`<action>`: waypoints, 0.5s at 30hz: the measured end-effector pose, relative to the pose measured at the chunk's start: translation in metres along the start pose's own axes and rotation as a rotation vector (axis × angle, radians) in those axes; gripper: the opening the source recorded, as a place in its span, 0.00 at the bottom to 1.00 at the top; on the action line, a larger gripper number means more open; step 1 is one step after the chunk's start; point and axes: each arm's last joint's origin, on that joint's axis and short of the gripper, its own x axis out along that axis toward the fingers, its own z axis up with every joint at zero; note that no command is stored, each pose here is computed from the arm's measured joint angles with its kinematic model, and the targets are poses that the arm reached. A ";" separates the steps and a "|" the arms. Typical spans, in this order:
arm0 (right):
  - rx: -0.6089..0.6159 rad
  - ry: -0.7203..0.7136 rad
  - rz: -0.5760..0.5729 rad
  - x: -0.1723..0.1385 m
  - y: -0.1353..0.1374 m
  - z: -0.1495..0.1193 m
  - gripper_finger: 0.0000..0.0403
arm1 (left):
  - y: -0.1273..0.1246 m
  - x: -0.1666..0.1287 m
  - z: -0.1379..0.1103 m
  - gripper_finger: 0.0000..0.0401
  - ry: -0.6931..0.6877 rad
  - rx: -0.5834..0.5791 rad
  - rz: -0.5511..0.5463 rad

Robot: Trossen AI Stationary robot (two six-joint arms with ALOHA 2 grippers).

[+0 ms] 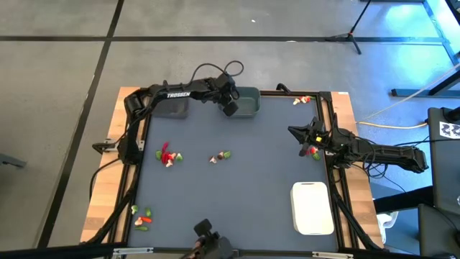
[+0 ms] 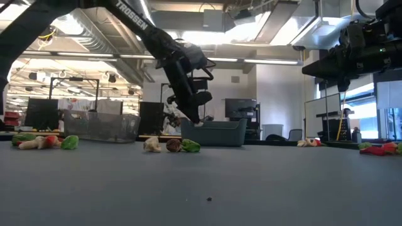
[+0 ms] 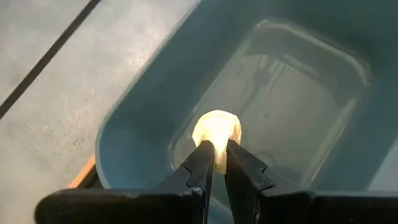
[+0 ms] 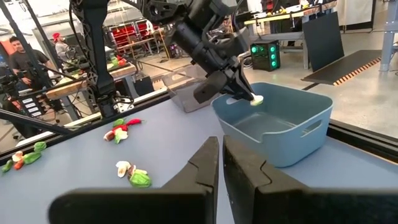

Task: Sort produce into baskets
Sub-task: Put the brown mushroom into the blue bin

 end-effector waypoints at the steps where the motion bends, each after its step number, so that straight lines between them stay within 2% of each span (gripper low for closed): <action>1: 0.000 0.000 0.000 0.000 0.000 0.000 0.06 | 0.001 0.000 0.000 0.08 0.000 -0.012 0.002; 4: -0.001 0.001 0.000 0.000 0.000 0.000 0.06 | 0.002 0.000 0.000 0.11 -0.003 -0.026 0.002; 11: -0.002 0.004 -0.001 0.000 0.000 0.000 0.06 | 0.001 0.000 0.000 0.27 -0.003 -0.041 0.002; 15: -0.007 0.022 -0.007 0.000 -0.001 -0.002 0.06 | 0.002 0.000 0.001 0.32 -0.005 -0.041 0.003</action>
